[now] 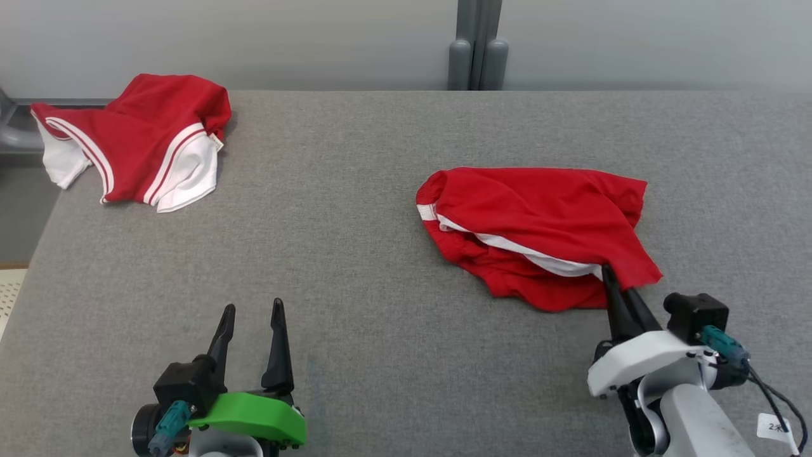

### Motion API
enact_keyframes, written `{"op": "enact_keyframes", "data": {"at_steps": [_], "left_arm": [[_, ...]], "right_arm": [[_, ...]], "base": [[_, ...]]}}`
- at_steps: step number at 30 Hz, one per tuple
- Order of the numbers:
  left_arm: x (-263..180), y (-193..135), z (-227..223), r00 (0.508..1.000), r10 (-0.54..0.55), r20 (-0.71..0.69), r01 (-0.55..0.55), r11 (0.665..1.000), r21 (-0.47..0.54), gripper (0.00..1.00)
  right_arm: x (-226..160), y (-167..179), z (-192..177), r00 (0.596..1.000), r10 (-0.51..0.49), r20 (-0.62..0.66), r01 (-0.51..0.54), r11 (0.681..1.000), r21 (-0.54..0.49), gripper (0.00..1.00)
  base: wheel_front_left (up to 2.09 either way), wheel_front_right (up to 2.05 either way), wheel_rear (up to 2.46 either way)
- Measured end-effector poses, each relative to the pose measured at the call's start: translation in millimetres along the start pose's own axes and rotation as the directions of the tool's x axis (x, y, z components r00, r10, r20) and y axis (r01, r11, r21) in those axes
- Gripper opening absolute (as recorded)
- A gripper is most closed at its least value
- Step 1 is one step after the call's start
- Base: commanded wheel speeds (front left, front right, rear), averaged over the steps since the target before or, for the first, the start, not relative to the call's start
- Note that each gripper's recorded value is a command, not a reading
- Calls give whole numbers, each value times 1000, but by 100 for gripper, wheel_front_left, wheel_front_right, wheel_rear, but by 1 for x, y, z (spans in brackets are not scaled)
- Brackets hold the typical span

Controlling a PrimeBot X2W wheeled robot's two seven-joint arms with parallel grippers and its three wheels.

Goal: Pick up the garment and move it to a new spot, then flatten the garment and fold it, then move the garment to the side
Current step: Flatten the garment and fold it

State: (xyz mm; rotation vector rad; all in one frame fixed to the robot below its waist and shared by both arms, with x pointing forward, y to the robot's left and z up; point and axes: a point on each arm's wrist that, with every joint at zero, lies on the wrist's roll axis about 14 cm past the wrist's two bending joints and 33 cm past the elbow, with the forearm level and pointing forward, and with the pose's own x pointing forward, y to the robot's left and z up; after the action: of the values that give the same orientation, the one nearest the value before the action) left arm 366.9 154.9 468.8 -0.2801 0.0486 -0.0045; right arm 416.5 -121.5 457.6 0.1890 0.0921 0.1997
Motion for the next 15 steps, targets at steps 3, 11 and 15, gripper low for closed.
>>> {"op": "enact_keyframes", "data": {"at_steps": [3,11,15], "left_arm": [[3,-6,-2,1000,-17,-7,17,1000,-2,100],[12,-17,-7,999,-49,-21,49,999,-10,100],[16,-17,-9,998,-49,-25,49,999,-14,100]], "right_arm": [[-1,-11,23,996,-39,78,36,999,39,0],[-3,-52,12,993,-120,20,122,989,-87,0],[2,-87,4,983,-177,-44,168,974,-152,0]], "base": [[0,0,0],[0,0,0],[0,0,0]]}}
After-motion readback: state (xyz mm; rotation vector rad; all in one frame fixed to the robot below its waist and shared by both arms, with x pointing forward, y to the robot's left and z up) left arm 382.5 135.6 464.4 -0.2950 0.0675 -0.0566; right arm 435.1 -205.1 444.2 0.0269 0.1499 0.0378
